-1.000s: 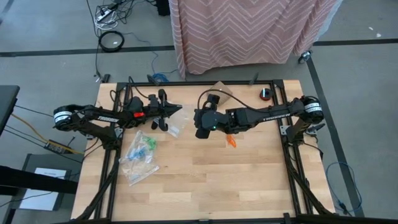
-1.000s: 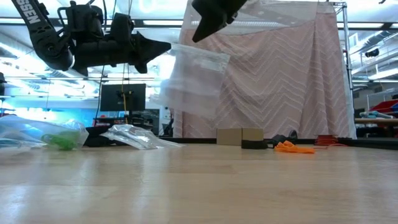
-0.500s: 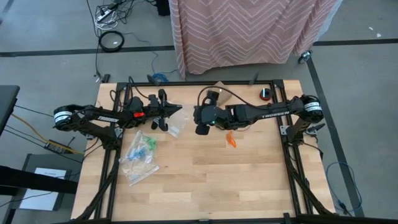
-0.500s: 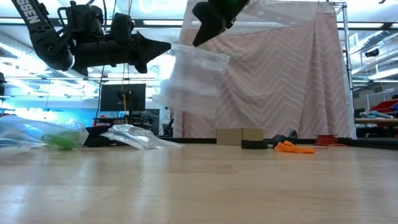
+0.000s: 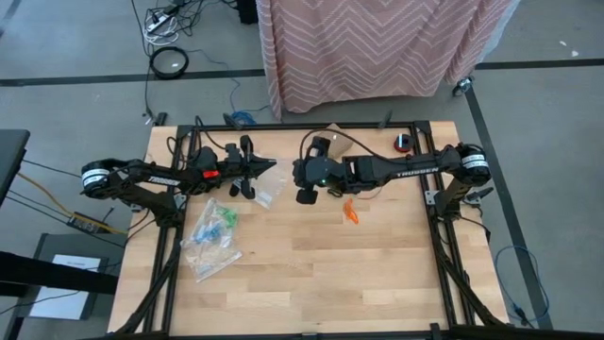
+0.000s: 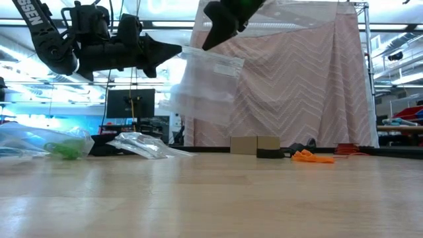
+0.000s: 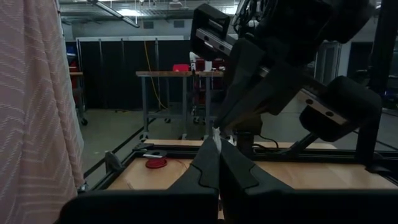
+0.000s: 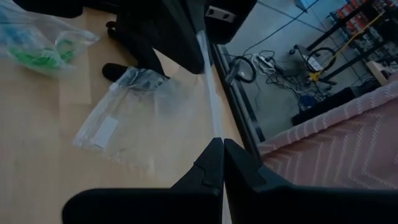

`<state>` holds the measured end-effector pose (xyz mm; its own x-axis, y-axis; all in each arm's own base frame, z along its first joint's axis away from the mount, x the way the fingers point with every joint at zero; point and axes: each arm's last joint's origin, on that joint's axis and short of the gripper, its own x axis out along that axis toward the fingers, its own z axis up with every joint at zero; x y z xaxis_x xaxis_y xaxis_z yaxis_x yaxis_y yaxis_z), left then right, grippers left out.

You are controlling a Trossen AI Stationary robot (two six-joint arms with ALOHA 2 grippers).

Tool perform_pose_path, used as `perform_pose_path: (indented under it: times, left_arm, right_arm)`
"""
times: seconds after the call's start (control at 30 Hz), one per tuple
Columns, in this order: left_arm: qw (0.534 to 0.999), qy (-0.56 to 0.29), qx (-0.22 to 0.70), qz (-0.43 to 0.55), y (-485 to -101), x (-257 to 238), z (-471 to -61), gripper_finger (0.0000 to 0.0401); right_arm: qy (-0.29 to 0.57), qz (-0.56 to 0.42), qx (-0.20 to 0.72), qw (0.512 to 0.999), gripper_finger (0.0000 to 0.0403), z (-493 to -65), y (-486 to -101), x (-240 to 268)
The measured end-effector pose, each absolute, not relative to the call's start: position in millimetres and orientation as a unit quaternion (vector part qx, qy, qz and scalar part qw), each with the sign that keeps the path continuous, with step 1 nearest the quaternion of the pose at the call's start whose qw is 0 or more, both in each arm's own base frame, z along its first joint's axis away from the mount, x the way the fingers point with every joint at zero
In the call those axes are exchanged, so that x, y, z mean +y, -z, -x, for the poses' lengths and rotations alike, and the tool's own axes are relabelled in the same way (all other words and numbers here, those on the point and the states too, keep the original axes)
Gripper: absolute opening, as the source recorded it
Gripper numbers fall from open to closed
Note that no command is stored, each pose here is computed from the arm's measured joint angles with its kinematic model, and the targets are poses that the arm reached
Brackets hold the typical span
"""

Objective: Sort rubber bands
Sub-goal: Open the transparent zip bag

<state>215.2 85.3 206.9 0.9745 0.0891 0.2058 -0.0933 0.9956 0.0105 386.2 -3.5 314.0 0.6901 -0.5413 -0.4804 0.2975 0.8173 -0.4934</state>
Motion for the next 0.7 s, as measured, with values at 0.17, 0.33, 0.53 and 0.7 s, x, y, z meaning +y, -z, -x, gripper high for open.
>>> perform_pose_path:
  times: [0.17, 0.33, 0.53, 0.7]
  left_arm:
    - [0.994, -0.046, -0.103, -0.010, -206.8, 85.3, -215.3, 0.0001]
    - [0.994, -0.046, -0.103, -0.010, -206.9, 85.3, -215.2, 0.0001]
    - [0.994, -0.046, -0.103, -0.011, -206.9, 85.3, -215.2, 0.0001]
    - [0.994, -0.046, -0.103, -0.011, -206.9, 85.3, -215.2, 0.0001]
  right_arm:
    - [0.233, 0.201, 0.310, 0.900, 0.0000, -387.3, -315.9, -3.0]
    - [0.239, 0.219, 0.302, 0.897, 0.0000, -385.9, -320.6, 0.4]
    - [0.230, 0.203, 0.317, 0.898, 0.0000, -383.7, -317.7, -3.0]
    - [0.227, 0.186, 0.327, 0.898, 0.0000, -382.4, -315.2, -5.9]
